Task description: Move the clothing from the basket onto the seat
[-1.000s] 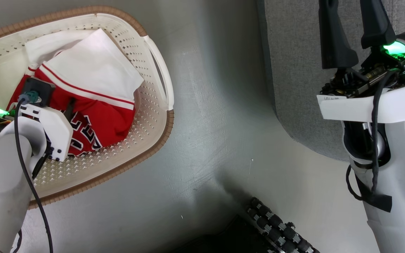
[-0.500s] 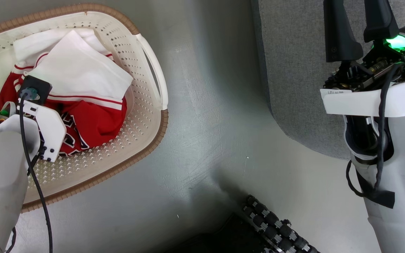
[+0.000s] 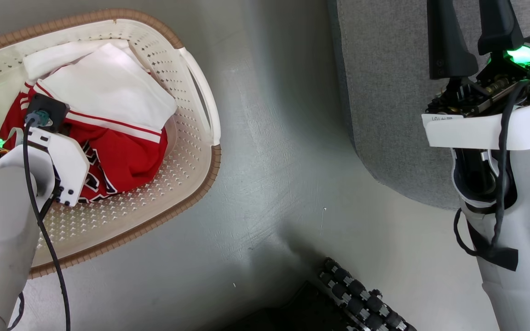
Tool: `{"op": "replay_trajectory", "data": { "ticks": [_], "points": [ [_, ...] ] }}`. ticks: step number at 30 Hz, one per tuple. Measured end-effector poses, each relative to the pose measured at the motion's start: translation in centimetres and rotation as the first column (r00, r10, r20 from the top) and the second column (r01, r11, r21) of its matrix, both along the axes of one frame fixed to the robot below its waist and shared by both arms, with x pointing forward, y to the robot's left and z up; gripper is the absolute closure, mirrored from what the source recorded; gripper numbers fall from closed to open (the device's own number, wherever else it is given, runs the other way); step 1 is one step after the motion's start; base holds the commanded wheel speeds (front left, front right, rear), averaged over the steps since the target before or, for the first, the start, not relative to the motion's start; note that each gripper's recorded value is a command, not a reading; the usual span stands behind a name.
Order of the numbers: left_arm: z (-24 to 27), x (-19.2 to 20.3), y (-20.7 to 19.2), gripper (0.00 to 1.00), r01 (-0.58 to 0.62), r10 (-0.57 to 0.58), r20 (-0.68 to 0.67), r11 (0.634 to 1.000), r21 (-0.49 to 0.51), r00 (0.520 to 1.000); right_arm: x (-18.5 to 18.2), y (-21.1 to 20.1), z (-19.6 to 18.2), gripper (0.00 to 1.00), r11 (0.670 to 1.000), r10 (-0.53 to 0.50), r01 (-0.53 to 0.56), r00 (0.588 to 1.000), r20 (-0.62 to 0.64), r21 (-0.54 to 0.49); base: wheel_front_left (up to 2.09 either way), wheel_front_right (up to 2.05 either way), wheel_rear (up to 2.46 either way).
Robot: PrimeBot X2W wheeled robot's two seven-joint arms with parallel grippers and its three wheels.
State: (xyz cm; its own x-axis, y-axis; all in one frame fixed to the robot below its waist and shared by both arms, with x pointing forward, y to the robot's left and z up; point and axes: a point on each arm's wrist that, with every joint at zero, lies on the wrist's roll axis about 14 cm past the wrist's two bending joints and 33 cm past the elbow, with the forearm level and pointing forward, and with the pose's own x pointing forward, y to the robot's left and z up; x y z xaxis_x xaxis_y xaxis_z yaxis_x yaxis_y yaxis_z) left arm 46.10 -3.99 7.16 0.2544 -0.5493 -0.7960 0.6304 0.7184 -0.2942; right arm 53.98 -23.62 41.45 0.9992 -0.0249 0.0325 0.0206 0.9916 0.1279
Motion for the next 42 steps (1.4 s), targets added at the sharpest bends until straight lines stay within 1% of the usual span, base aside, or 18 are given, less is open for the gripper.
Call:
{"op": "replay_trajectory", "data": {
  "ticks": [6, 17, 22, 28, 33, 42],
  "points": [
    [0.6, 0.4, 0.0, 1.00, -0.008, 0.008, 0.024, 1.000, -0.013, 1.000, 0.0, -0.1, 0.5, 0.00, 1.000, -0.004, 0.004, 1.000, 0.012, 0.001, 0.00, 0.00, 0.00],
    [3.4, 1.4, -1.3, 1.00, -0.011, 0.021, 0.104, 0.995, -0.098, 0.994, 0.1, -0.3, 2.3, 0.00, 1.000, -0.012, 0.012, 0.999, 0.053, 0.006, 0.00, 0.00, 0.00],
    [4.7, 1.3, -1.3, 1.00, -0.031, 0.049, 0.127, 0.990, -0.134, 0.991, 0.1, -0.3, 3.2, 0.00, 1.000, -0.013, 0.013, 0.997, 0.074, 0.011, 0.00, 0.00, 0.00],
    [6.5, 1.5, -1.4, 1.00, -0.044, 0.076, 0.168, 0.982, -0.183, 0.983, 0.1, -0.2, 4.5, 0.00, 1.000, -0.011, 0.011, 0.995, 0.103, 0.001, 0.00, 0.00, 0.00],
    [8.5, 2.0, -1.5, 1.00, -0.080, 0.129, 0.196, 0.967, -0.240, 0.972, 0.1, -0.2, 5.6, 0.00, 1.000, -0.012, 0.014, 0.992, 0.126, -0.016, 0.00, 0.00, 0.00],
    [12.2, 2.6, -1.7, 1.00, -0.101, 0.179, 0.245, 0.948, -0.301, 0.953, -0.1, 0.2, 7.9, 0.00, 1.000, -0.003, 0.008, 0.985, 0.172, -0.028, 0.00, 0.00, 0.00]
  ]
}}
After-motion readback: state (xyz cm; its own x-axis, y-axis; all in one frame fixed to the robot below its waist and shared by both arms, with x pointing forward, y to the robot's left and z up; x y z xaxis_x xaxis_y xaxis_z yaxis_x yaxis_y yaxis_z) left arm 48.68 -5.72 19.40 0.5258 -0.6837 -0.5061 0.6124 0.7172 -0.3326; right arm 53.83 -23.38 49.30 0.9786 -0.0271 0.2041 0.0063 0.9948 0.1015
